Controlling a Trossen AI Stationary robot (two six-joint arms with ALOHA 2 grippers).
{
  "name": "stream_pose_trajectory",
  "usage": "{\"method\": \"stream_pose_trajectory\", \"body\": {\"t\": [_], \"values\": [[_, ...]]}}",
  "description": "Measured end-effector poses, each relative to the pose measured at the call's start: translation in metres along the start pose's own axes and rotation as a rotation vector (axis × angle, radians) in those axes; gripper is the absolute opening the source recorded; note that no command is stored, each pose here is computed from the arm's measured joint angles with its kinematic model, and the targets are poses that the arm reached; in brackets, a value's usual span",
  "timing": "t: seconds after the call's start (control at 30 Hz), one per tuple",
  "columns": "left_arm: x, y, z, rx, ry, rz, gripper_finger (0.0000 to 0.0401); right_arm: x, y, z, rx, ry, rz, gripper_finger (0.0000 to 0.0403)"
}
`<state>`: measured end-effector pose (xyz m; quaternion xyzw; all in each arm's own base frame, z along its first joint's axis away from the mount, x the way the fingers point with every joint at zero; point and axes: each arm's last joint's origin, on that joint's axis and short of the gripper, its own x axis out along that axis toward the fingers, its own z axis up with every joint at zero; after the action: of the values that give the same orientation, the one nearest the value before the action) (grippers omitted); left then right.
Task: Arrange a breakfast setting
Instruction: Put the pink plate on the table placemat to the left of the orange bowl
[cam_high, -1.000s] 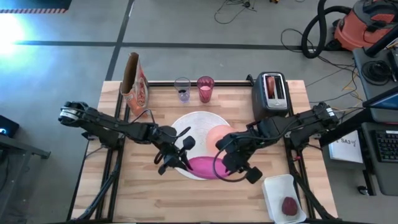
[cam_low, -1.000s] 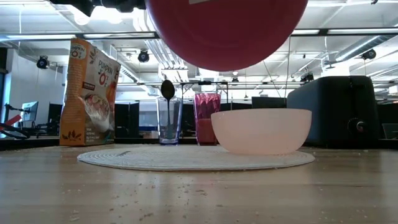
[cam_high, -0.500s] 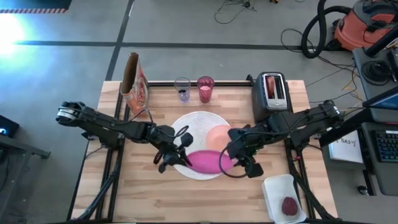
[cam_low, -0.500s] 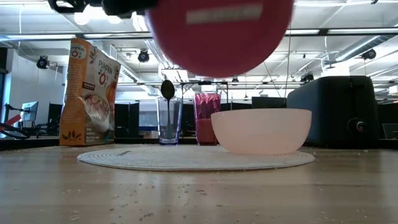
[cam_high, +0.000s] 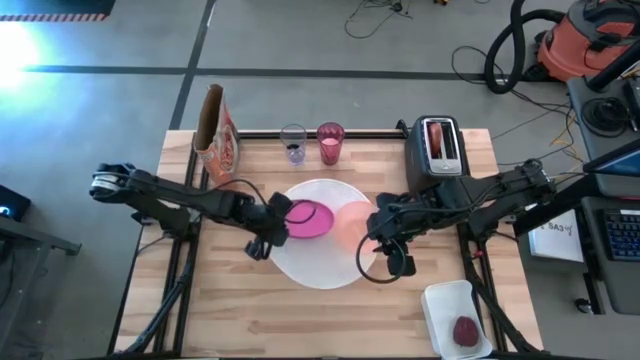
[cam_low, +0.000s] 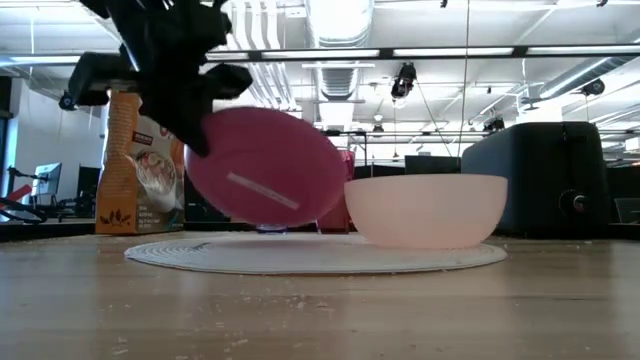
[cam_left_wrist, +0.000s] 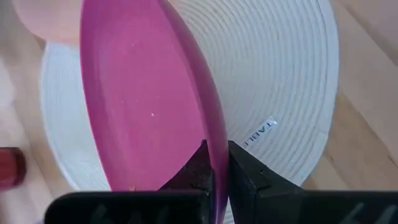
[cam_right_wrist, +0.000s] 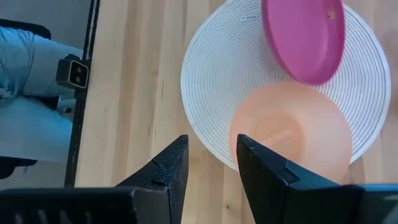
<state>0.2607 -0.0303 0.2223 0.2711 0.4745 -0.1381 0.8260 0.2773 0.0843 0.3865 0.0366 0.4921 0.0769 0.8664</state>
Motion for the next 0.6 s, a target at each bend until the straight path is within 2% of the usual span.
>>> {"method": "stream_pose_trajectory", "body": {"t": [0.37,0.6], "values": [[0.011,-0.002,-0.004,-0.054,0.067,-0.010,0.0005,0.000,-0.002,-0.007,0.075,0.073,-0.033,0.0118],[0.023,-0.012,0.000,-0.128,0.054,-0.138,0.0023,0.000,-0.003,-0.010,0.103,0.092,-0.052,0.0116]]}}
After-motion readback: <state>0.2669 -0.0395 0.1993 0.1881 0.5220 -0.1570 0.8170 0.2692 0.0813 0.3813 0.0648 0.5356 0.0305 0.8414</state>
